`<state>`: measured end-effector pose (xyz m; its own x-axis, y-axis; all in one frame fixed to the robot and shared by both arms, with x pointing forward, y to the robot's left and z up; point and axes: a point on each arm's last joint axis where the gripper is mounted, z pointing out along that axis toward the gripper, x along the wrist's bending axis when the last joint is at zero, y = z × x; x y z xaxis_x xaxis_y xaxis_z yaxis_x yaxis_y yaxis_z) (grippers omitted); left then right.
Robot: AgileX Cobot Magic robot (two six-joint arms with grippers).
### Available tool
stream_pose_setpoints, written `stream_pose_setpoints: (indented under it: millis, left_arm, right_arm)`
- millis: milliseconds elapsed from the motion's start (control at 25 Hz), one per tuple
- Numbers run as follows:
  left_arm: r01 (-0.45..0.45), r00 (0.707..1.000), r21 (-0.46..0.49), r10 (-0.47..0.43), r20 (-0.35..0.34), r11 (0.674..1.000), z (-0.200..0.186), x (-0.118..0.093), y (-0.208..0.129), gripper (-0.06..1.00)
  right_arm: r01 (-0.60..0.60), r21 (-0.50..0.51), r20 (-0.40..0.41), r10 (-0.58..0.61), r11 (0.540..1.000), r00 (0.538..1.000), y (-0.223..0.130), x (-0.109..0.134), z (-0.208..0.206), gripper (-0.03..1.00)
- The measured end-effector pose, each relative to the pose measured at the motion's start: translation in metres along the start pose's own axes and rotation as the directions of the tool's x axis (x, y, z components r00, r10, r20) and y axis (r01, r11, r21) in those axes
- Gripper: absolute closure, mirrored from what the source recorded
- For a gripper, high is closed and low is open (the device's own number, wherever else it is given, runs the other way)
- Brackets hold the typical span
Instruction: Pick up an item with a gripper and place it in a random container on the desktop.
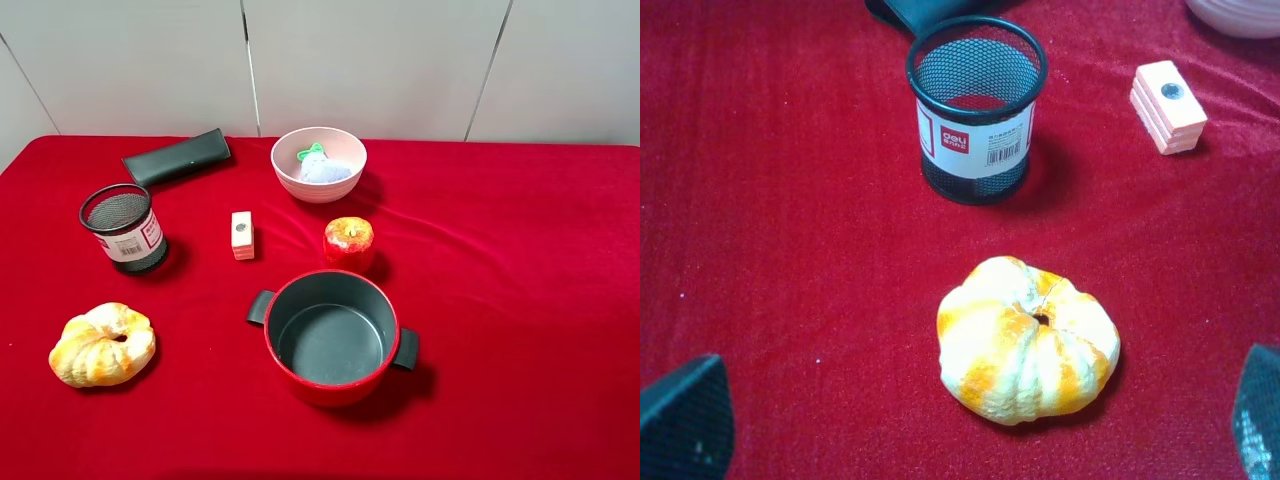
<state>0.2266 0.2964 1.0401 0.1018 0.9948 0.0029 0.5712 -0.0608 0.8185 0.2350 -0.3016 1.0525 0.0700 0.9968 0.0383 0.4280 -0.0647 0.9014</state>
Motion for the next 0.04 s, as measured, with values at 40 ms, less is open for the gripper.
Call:
stream_pose_setpoints:
  millis: [40]
  left_arm:
    - [0.0,1.0,0.0,0.0,0.0,1.0,0.0,0.0,0.0,-0.05]
  right_arm:
    - [0.0,0.0,0.0,0.0,1.0,1.0,0.0,0.0,0.0,0.27]
